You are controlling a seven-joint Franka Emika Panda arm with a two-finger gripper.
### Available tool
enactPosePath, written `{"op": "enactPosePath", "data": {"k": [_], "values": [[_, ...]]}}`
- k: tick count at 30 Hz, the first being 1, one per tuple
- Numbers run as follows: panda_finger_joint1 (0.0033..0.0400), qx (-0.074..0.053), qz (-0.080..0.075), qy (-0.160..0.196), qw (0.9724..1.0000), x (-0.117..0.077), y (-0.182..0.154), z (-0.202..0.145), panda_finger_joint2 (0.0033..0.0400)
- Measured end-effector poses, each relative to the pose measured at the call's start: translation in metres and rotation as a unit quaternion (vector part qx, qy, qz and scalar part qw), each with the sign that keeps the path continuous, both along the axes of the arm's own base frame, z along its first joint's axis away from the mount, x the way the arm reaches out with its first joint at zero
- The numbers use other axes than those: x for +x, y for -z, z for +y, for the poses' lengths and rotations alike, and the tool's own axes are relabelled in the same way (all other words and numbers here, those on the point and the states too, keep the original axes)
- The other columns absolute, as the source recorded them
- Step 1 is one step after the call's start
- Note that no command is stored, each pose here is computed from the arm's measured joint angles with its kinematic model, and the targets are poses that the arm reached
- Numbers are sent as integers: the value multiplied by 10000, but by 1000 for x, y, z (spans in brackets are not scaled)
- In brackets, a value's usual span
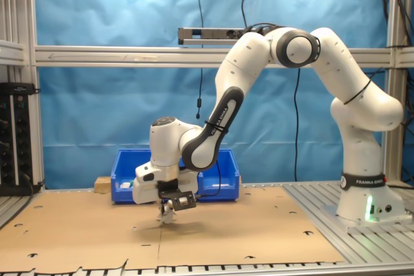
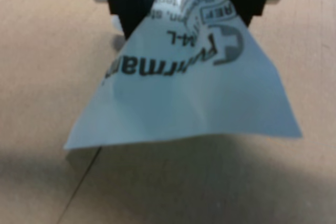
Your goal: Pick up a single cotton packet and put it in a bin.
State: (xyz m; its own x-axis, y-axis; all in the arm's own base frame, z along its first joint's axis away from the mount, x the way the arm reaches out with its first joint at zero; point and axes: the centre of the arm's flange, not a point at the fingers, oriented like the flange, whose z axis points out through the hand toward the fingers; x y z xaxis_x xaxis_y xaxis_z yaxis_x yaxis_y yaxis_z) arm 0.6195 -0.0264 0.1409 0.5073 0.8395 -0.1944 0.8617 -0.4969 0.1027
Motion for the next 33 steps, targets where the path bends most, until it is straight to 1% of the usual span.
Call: {"op": "enactPosePath", "data": {"k": [14, 19, 25, 29, 33], "values": [[69, 6, -2, 1, 10000, 0, -4, 1, 69], [69, 16, 65, 36, 10000, 0, -15, 1, 69], [69, 44, 179, 123, 9998, -1, -45, 1, 69], [69, 82, 214, 178, 9996, -2, -77, 1, 69], [69, 141, 213, 203, 9995, -6, -113, 1, 69]]}}
